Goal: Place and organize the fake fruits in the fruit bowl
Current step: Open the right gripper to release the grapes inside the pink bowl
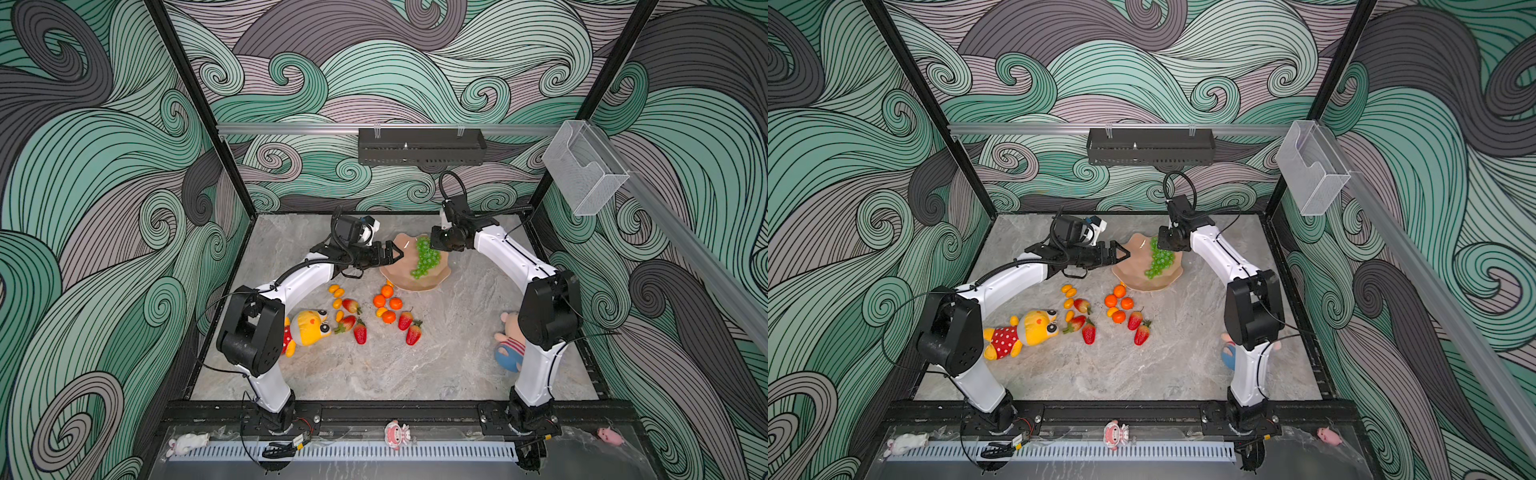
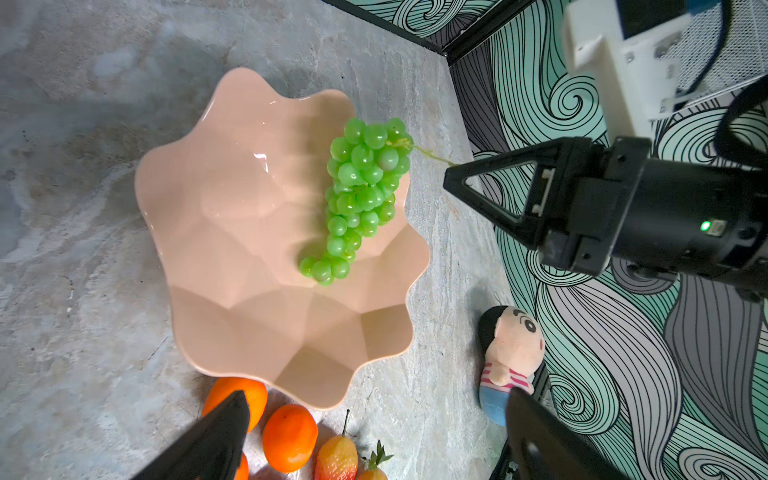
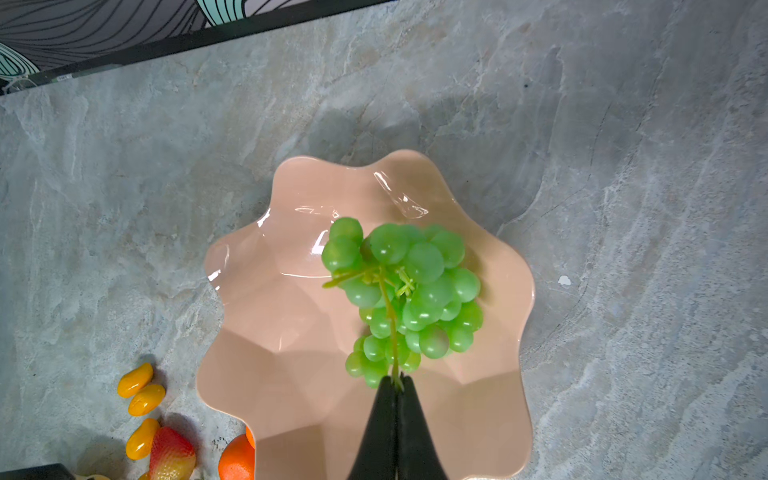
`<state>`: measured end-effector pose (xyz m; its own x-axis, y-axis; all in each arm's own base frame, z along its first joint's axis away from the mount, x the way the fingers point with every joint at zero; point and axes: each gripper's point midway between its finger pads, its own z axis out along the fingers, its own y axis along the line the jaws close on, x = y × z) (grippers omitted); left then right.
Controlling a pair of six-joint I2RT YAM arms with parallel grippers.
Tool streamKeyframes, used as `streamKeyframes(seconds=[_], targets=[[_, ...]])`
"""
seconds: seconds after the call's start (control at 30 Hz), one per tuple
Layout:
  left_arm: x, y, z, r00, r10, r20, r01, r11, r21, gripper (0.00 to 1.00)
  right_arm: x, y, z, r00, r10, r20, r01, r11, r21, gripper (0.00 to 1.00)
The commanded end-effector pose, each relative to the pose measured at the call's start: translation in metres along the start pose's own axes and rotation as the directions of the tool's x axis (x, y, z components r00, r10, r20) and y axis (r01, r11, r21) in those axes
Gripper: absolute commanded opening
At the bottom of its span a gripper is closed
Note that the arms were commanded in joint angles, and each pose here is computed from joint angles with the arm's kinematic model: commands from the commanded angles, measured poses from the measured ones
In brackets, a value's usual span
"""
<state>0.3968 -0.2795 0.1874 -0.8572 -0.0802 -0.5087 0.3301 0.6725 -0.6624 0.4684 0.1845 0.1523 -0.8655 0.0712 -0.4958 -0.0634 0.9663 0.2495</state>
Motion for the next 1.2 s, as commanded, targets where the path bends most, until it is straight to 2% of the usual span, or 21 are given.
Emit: streamKeyframes(seconds=[0.0,0.4,0.6,0.77,0.93,1.17], targets=[[-0.009,-0.007,-0.004,0.999,0.033,0.017,-0.033,0.999,-0.009,0.99,0.002,0.005,0.008,1.000,0.001,-0.030,-0.002,1.000,-0.029,0.00],[-0.013,0.002,-0.010,0.999,0.023,0.031,-0.021,0.998,-0.051,0.98,0.002,0.015,0.039,0.997,0.004,-0.079,-0.010,0.997,-0.077,0.00],[-0.016,0.005,-0.013,0.999,0.015,0.045,-0.012,0.998,-0.065,0.98,0.002,0.021,0.042,0.996,0.001,-0.087,-0.009,0.995,-0.099,0.00],[-0.017,0.007,-0.017,0.998,0.018,0.052,-0.014,0.997,-0.082,0.99,-0.008,0.028,0.033,0.998,-0.006,-0.061,-0.002,0.992,-0.126,0.15],[-0.019,0.004,-0.026,0.998,0.039,0.057,-0.033,0.994,-0.102,0.99,-0.015,0.033,0.013,0.999,-0.018,-0.027,0.014,0.989,-0.147,0.35],[-0.016,-0.014,-0.056,0.990,0.100,0.099,-0.089,0.990,-0.111,0.99,0.000,0.039,-0.022,0.999,-0.047,0.023,0.050,0.985,-0.168,0.46]])
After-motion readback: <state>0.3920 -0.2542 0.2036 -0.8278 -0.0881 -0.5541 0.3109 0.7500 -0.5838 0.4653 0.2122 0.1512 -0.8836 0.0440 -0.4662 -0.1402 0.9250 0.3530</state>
